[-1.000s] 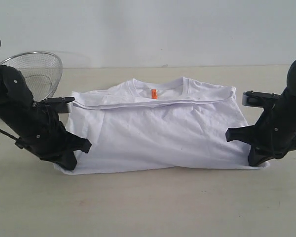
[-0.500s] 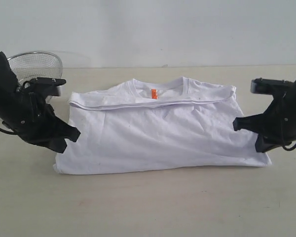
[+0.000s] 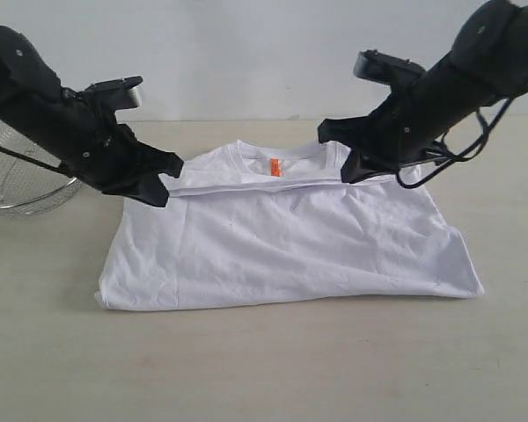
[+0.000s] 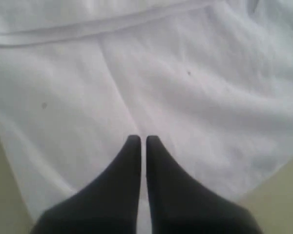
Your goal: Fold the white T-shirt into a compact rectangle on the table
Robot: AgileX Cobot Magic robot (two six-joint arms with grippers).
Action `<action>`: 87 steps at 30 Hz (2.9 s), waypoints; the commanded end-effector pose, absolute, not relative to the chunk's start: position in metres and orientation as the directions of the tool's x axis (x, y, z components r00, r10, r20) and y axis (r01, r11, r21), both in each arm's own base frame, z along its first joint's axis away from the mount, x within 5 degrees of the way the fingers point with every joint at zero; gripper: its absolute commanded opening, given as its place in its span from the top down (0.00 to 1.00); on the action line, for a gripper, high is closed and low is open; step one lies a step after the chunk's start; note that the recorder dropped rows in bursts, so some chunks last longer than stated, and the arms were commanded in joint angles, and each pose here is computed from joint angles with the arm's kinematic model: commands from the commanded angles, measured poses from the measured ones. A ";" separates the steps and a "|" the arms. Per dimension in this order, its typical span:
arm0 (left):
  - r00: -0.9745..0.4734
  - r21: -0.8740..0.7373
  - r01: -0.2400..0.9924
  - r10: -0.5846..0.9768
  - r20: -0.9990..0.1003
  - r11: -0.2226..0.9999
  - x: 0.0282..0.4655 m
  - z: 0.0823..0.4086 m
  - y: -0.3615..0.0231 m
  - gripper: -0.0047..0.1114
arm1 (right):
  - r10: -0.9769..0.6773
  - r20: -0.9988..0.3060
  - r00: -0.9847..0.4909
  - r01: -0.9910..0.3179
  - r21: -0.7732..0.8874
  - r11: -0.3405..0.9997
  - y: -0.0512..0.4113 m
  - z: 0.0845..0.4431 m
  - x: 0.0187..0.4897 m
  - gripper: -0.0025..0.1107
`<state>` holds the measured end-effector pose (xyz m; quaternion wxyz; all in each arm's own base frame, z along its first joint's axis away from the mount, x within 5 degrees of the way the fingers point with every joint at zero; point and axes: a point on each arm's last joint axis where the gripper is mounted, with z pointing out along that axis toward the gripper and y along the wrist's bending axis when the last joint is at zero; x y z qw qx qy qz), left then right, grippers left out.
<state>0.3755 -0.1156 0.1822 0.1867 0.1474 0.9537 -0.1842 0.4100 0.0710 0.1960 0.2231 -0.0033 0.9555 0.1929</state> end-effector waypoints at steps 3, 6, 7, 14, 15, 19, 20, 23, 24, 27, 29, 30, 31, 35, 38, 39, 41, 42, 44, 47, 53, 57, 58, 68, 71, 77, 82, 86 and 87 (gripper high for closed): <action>-0.894 -0.318 0.354 0.220 -0.390 0.879 0.402 0.159 -0.123 0.92 | 0.030 -0.370 -0.929 -0.119 0.373 0.920 0.087 0.162 0.435 0.98; -0.900 -0.320 0.350 0.221 -0.377 0.880 0.408 0.148 -0.125 0.92 | 0.015 -0.381 -0.924 -0.135 0.364 0.922 0.093 0.153 0.442 0.98; -0.901 -0.320 0.349 0.221 -0.373 0.881 0.410 0.145 -0.125 0.92 | 0.013 -0.389 -0.921 -0.141 0.363 0.921 0.097 0.151 0.444 0.98; -0.899 -0.320 0.355 0.227 -0.374 0.878 0.415 0.143 -0.126 0.92 | 0.043 -0.394 -0.918 -0.117 0.373 0.921 0.105 0.134 0.466 0.98; -0.899 -0.320 0.358 0.230 -0.373 0.877 0.414 0.143 -0.126 0.92 | 0.054 -0.399 -0.915 -0.110 0.377 0.919 0.106 0.133 0.470 0.98; -0.902 -0.326 0.359 0.235 -0.363 0.875 0.413 0.142 -0.127 0.92 | 0.141 -0.469 -0.872 -0.070 0.405 0.912 0.108 0.146 0.494 0.98; -0.903 -0.327 0.358 0.234 -0.361 0.875 0.413 0.142 -0.127 0.92 | 0.173 -0.494 -0.852 -0.057 0.417 0.907 0.108 0.153 0.501 0.98; -0.911 -0.340 0.352 0.235 -0.340 0.872 0.411 0.142 -0.127 0.92 | 0.215 -0.564 -0.797 -0.063 0.432 0.900 0.108 0.177 0.517 0.98; -0.913 -0.344 0.353 0.238 -0.332 0.870 0.410 0.142 -0.127 0.92 | 0.217 -0.581 -0.785 -0.069 0.429 0.900 0.108 0.186 0.520 0.98; -0.915 -0.348 0.359 0.254 -0.314 0.866 0.408 0.142 -0.127 0.92 | 0.157 -0.583 -0.797 -0.107 0.392 0.914 0.108 0.199 0.521 0.98; -0.913 -0.342 0.364 0.260 -0.313 0.867 0.408 0.141 -0.127 0.92 | 0.102 -0.563 -0.820 -0.126 0.352 0.928 0.106 0.198 0.518 0.98; -0.912 -0.338 0.363 0.257 -0.320 0.868 0.409 0.141 -0.127 0.92 | 0.082 -0.552 -0.830 -0.132 0.336 0.932 0.106 0.197 0.517 0.98; -0.911 -0.334 0.364 0.257 -0.324 0.870 0.409 0.141 -0.127 0.92 | 0.043 -0.529 -0.847 -0.143 0.305 0.942 0.104 0.194 0.514 0.98; -0.901 -0.311 0.371 0.259 -0.347 0.875 0.412 0.142 -0.125 0.92 | -0.040 -0.437 -0.898 -0.159 0.239 0.958 0.099 0.181 0.504 0.98; -0.885 -0.289 0.376 0.249 -0.393 0.880 0.419 0.148 -0.126 0.92 | -0.070 -0.395 -0.916 -0.171 0.228 0.959 0.098 0.174 0.498 0.98; -0.880 -0.284 0.377 0.245 -0.407 0.882 0.422 0.150 -0.126 0.92 | -0.075 -0.391 -0.917 -0.173 0.222 0.959 0.098 0.173 0.498 0.98; -0.866 -0.262 0.380 0.242 -0.437 0.887 0.427 0.154 -0.124 0.92 | -0.067 -0.388 -0.919 -0.155 0.200 0.967 0.095 0.171 0.498 0.98; -0.862 -0.258 0.380 0.240 -0.446 0.888 0.429 0.155 -0.125 0.92 | -0.055 -0.392 -0.918 -0.137 0.184 0.973 0.094 0.171 0.499 0.98; -0.856 -0.249 0.384 0.242 -0.457 0.889 0.434 0.155 -0.125 0.92 | -0.030 -0.420 -0.907 -0.095 0.134 0.986 0.088 0.172 0.502 0.98; -0.866 -0.231 0.373 0.247 -0.436 0.899 0.441 0.148 -0.125 0.92 | 0.001 -0.447 -0.895 -0.036 0.074 0.997 0.077 0.172 0.506 0.98; -0.875 -0.229 0.370 0.255 -0.411 0.900 0.446 0.131 -0.125 0.92 | 0.063 -0.437 -0.897 0.037 0.067 0.997 0.060 0.149 0.513 0.98; -0.858 -0.189 0.386 0.275 -0.434 0.903 0.449 0.132 -0.123 0.92 | 0.101 -0.470 -0.877 0.070 0.083 0.994 0.051 0.145 0.519 0.98; -0.853 -0.178 0.388 0.279 -0.442 0.904 0.451 0.132 -0.123 0.92 | 0.101 -0.478 -0.873 0.069 0.085 0.994 0.051 0.145 0.520 0.98; -0.832 -0.104 0.377 0.287 -0.475 0.920 0.478 0.128 -0.123 0.92 | 0.087 -0.464 -0.882 0.058 0.075 0.995 0.051 0.143 0.519 0.98; -0.822 -0.086 0.352 0.264 -0.504 0.932 0.493 0.125 -0.123 0.92 | 0.084 -0.457 -0.886 0.057 0.073 0.996 0.050 0.142 0.518 0.98; -0.769 0.050 0.339 0.307 -0.561 0.939 0.520 0.155 -0.119 0.92 | 0.082 -0.453 -0.888 0.056 0.071 0.996 0.050 0.142 0.518 0.98; -0.764 0.120 0.303 0.317 -0.562 0.945 0.527 0.185 -0.113 0.92 | 0.075 -0.456 -0.887 0.049 0.068 0.996 0.050 0.142 0.518 0.98; -0.798 0.088 0.302 0.302 -0.522 0.949 0.523 0.192 -0.114 0.92 | 0.075 -0.456 -0.887 0.049 0.069 0.996 0.050 0.142 0.518 0.98; -0.814 0.055 0.309 0.294 -0.502 0.950 0.520 0.192 -0.116 0.92 | 0.073 -0.454 -0.888 0.047 0.067 0.997 0.050 0.142 0.518 0.98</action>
